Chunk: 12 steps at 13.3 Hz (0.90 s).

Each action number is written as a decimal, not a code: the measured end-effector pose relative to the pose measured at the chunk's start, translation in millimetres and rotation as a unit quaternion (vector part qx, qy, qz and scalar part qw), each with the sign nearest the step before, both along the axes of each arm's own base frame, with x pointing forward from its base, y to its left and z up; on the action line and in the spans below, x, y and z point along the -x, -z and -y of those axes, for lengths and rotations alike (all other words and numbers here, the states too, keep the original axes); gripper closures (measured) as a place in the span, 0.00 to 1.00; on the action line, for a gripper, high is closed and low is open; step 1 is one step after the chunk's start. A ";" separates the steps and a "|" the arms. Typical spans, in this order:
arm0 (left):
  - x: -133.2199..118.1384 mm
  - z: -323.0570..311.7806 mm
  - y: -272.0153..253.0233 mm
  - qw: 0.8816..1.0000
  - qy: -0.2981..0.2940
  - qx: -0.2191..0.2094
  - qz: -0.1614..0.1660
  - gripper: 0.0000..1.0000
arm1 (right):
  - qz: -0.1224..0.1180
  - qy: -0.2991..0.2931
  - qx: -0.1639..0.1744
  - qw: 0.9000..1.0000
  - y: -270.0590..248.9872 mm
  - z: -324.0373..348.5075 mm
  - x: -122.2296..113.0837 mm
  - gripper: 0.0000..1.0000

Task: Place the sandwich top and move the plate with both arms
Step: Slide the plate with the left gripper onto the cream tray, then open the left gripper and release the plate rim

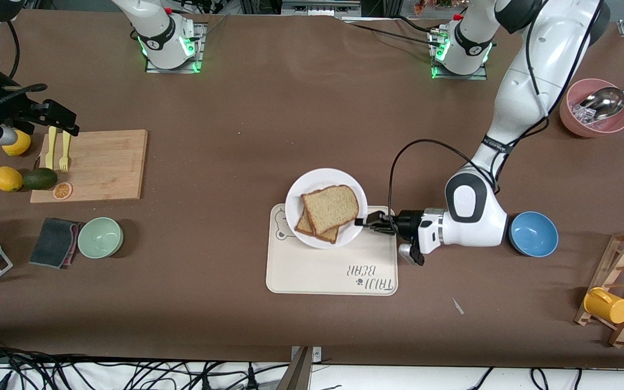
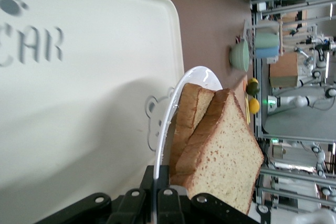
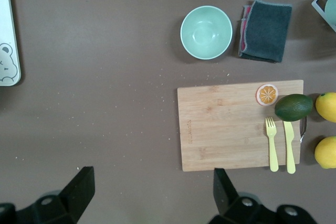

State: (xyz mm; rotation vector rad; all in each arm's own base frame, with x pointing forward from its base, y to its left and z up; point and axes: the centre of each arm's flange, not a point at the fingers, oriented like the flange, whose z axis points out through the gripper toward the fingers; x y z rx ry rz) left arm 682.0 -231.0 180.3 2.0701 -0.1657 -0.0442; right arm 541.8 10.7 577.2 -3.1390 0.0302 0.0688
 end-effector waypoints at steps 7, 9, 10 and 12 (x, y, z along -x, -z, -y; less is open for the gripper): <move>-27.9 -18.2 27.4 0.997 -0.070 -0.015 -0.002 0.95 | -0.010 -0.002 0.000 1.000 -1.7 -2.6 2.6 0.00; -25.0 -17.5 42.2 0.997 -0.073 -0.019 -0.008 0.95 | -0.009 -0.002 0.000 1.000 -2.2 -2.6 2.6 0.00; -24.1 -16.3 45.6 0.997 -0.072 -0.020 -0.009 0.95 | -0.009 -0.003 0.000 1.000 -2.2 -3.0 2.6 0.00; -24.1 -14.4 46.6 0.997 -0.071 -0.019 -0.009 0.95 | -0.010 -0.005 0.000 1.000 -2.1 -5.0 2.7 0.00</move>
